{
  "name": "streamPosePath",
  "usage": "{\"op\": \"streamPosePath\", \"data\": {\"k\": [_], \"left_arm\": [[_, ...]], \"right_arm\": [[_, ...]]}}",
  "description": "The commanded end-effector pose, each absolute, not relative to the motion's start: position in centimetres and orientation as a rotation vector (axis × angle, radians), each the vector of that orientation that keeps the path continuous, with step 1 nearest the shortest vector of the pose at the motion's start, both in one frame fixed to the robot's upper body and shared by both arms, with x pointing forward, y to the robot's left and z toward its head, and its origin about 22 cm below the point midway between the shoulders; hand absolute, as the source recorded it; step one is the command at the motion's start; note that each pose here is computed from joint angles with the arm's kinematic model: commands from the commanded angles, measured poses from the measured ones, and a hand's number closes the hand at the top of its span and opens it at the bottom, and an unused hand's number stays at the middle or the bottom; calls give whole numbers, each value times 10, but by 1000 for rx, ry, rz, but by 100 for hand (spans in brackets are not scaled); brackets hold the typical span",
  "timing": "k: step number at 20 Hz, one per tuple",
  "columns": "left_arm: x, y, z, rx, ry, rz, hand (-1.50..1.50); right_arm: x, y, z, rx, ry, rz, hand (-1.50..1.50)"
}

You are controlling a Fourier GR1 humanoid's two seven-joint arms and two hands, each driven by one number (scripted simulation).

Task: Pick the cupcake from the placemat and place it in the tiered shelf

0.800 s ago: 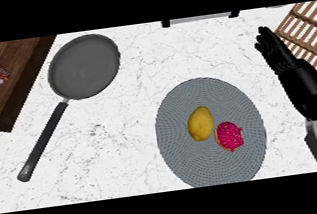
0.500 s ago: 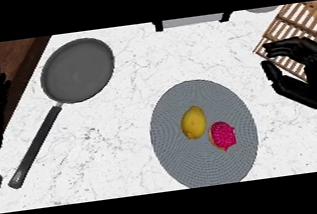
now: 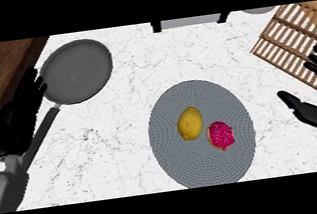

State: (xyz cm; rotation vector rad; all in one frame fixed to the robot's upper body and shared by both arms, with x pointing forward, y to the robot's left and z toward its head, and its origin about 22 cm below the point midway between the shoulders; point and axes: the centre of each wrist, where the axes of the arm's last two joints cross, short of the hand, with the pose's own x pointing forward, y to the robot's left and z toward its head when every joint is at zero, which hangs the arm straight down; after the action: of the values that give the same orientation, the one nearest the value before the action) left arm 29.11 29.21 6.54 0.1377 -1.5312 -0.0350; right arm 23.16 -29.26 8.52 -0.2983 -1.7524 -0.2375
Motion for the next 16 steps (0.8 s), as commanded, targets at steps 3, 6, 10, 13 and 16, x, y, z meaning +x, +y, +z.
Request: {"op": "streamPosePath", "data": {"k": [3, 6, 10, 13, 16], "left_arm": [[297, 278, 60, 108, -1523, -48, 0], [302, 282, 72, 92, -1524, -62, 0], [302, 283, 74, 99, -1540, -46, 0], [300, 268, 68, 77, -1530, -76, 0], [300, 264, 65, 67, -1539, -86, 0]], "right_arm": [[207, -289, 131, -276, -1676, 7, -150], [196, -266, 143, -283, -1506, 176, -150], [195, -276, 153, -543, -1267, 549, -150], [201, -275, 167, -784, -1142, 741, -150], [201, -247, 184, -860, -1059, 774, -150]]}}
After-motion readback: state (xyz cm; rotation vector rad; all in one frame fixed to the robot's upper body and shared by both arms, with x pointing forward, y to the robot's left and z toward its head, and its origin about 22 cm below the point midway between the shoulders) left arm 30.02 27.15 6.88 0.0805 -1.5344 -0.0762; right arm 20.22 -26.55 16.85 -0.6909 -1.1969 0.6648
